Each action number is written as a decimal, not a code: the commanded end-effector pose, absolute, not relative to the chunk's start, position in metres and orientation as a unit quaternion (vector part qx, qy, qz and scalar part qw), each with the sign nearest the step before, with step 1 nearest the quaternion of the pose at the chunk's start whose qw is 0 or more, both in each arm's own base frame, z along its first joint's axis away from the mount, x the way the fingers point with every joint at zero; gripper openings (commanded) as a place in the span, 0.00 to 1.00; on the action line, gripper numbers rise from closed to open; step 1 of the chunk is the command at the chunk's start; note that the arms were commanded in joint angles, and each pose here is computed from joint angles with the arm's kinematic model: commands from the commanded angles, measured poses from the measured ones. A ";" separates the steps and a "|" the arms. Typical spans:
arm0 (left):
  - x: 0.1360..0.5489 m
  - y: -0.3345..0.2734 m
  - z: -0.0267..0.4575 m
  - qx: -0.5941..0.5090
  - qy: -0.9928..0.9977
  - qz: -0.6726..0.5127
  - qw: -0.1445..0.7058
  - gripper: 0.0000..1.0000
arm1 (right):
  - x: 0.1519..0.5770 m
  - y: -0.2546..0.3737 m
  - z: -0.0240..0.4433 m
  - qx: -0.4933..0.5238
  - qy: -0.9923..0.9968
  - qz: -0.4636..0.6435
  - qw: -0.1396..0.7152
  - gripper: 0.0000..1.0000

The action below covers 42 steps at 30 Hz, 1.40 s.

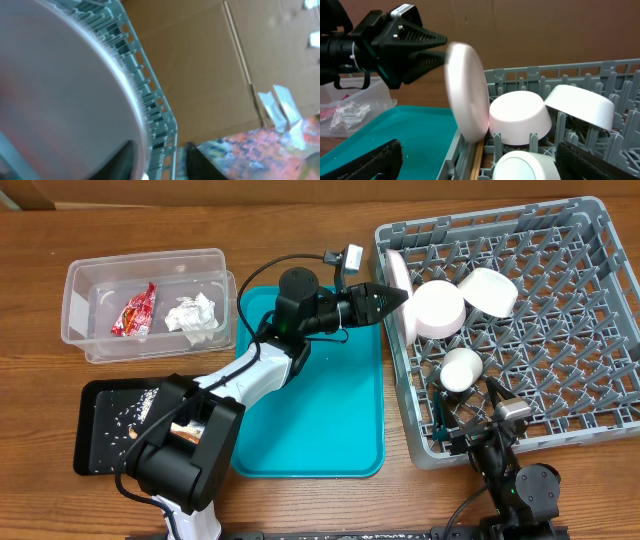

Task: Sort waste into correct bins and load items into the dishwasher

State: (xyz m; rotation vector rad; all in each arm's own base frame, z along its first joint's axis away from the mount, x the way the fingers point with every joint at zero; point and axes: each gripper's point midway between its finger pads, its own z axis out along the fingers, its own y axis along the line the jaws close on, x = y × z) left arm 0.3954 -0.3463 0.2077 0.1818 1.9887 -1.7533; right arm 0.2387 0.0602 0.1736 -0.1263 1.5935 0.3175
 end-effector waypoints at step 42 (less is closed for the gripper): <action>0.166 -0.063 0.337 0.105 0.901 -0.093 0.411 1.00 | 0.239 0.060 0.172 -0.054 0.710 0.143 0.688 1.00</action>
